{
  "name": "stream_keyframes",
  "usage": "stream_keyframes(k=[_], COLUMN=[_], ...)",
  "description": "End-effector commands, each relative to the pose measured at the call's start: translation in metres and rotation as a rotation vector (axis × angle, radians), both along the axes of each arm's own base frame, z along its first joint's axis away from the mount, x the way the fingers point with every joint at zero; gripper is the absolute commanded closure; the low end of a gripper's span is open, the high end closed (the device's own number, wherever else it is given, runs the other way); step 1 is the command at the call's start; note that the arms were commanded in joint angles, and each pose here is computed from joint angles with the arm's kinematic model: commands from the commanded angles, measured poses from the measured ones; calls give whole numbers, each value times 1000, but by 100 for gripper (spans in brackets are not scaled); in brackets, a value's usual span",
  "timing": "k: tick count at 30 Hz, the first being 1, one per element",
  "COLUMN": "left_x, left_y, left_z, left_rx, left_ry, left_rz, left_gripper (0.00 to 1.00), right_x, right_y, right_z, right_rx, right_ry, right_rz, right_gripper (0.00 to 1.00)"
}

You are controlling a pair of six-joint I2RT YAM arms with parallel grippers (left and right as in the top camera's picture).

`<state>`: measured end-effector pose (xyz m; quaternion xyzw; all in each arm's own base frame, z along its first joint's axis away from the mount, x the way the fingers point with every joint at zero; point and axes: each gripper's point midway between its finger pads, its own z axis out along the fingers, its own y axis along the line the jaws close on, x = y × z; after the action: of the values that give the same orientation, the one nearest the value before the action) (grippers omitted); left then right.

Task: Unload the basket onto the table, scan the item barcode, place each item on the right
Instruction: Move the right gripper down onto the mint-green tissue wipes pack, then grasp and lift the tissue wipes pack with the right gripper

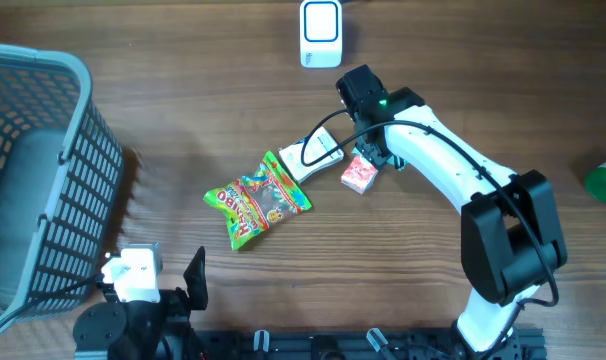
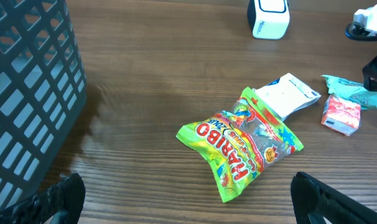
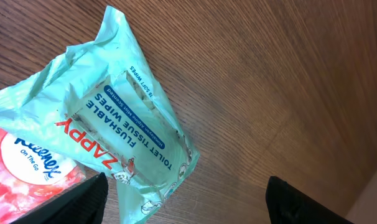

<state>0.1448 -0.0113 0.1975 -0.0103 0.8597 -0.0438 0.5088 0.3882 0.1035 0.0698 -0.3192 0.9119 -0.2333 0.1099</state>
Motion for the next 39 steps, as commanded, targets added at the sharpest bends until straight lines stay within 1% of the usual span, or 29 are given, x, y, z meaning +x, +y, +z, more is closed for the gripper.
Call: stream_keyframes(k=[1, 4, 6, 8, 10, 12, 13, 17, 20, 23, 25, 27, 29, 30, 32, 36, 37, 39], left_x=[1, 1, 1, 1, 1, 1, 1, 1, 1, 1, 1, 1, 1, 1, 1, 1, 1, 1], left_y=[-2, -2, -2, -2, -2, -2, -2, -2, -2, -2, -2, -2, -2, -2, -2, -2, -2, -2], left_z=[-2, -2, -2, -2, -2, -2, -2, -2, -2, -2, -2, -2, -2, -2, -2, -2, -2, -2], left_rx=[-20, -19, -19, -20, -20, -20, -20, -20, -20, -20, -20, -20, -19, -20, -19, -20, -20, -20], left_ry=[6, 5, 5, 5, 5, 6, 6, 5, 5, 6, 6, 5, 6, 6, 6, 6, 5, 6], left_rz=[-5, -5, -5, -5, -5, -5, -5, -5, -5, -5, -5, -5, -5, -5, -5, -5, -5, -5], left_gripper=[0, 0, 0, 0, 0, 0, 0, 0, 0, 0, 0, 0, 0, 0, 0, 0, 0, 0], right_x=[-8, -16, -22, -23, -17, -5, 2, 12, 7, 5, 4, 5, 5, 5, 3, -9, -12, -29], right_y=[3, -1, -4, -9, -13, -16, -18, -14, -4, -3, -4, -3, -3, -3, 3, 31, 35, 63], right_z=[-7, -15, -32, -40, -41, -37, -32, -29, -38, -46, -50, -50, -50, -50, -53, -62, -58, -36], right_rx=[24, 13, 0, -34, -65, -114, -136, -137, -59, -52, -56, -52, -48, -41, 20, 246, 282, 459], right_ry=[47, 72, 90, 85, 43, 2, -32, -62, -25, -29, -31, -36, -39, -46, -49, -9, 1, 105], right_rz=[11, 14, 41, 80, 75, 115, 122, 153, 174, 186, 198, 195, 187, 172, 129, 36, -7, -43], right_gripper=[18, 17, 17, 17, 18, 29, 32, 40, 38, 38, 41, 52, 58, 64, 95, 96, 96, 96])
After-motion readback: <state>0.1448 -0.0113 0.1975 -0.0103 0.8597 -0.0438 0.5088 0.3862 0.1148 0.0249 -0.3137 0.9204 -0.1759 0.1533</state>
